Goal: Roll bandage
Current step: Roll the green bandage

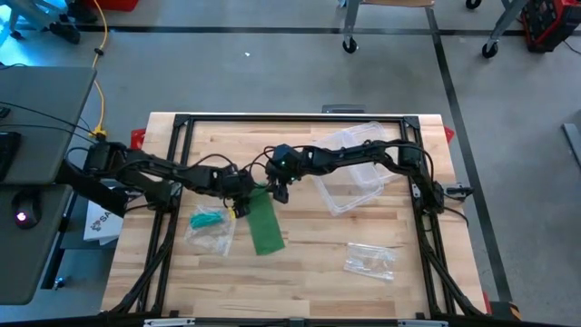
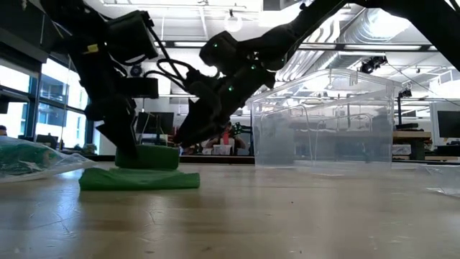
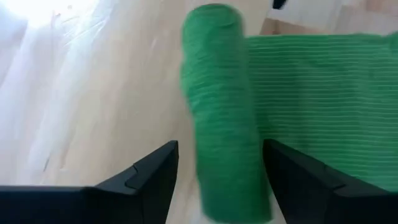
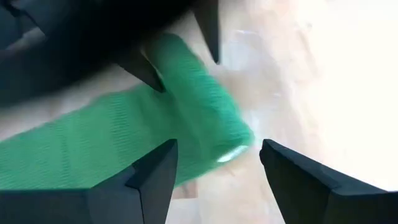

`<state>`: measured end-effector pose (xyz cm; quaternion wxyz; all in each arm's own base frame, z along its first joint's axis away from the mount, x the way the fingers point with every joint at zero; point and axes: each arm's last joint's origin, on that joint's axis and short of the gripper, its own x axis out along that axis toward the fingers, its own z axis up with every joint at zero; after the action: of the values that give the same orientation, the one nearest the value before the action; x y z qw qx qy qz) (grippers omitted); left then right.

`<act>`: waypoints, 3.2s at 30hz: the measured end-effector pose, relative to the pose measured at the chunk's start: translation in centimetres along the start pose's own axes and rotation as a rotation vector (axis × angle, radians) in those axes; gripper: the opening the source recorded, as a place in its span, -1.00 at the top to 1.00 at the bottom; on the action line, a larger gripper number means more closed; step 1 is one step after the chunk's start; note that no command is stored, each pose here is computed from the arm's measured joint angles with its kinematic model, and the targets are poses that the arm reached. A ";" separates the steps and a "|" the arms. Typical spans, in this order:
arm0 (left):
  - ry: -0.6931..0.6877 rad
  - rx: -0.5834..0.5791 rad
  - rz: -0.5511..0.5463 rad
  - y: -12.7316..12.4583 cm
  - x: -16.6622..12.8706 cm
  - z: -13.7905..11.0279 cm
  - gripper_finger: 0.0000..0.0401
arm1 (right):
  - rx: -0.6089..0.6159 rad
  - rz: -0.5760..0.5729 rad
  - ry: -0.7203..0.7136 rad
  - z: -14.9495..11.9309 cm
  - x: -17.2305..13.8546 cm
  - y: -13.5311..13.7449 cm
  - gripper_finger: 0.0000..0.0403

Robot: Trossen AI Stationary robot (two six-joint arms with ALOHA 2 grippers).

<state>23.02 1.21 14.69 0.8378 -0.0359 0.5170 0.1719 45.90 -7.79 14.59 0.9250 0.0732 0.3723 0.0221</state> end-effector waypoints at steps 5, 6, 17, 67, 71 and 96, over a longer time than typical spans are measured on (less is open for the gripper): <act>-0.018 -0.036 -0.009 0.3 -1.3 -0.1 -0.14 | -0.021 -0.006 -0.030 0.4 -0.1 0.2 -0.12; -0.037 -0.036 -0.019 0.2 -1.7 0.0 -0.14 | -0.026 0.009 -0.045 0.5 -0.1 0.3 -0.10; -0.113 -0.174 0.010 0.8 -4.4 -0.3 -0.09 | -0.014 0.014 -0.205 0.3 2.9 1.0 0.66; 0.000 0.131 0.061 -6.0 -2.2 -0.9 0.07 | -0.053 -0.017 0.011 -1.3 2.8 8.0 1.00; 0.015 0.122 0.080 -6.1 -2.7 -0.7 0.07 | -0.078 -0.020 -0.008 -1.5 3.1 9.8 1.00; -0.227 -0.127 -0.420 -13.6 0.7 -3.8 0.08 | -0.040 -0.093 -0.011 -0.5 1.6 8.2 1.00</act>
<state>24.48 -12.31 10.68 0.9040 -0.1757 0.3888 0.0288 46.84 0.53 14.36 0.9284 0.0374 0.3695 -0.0138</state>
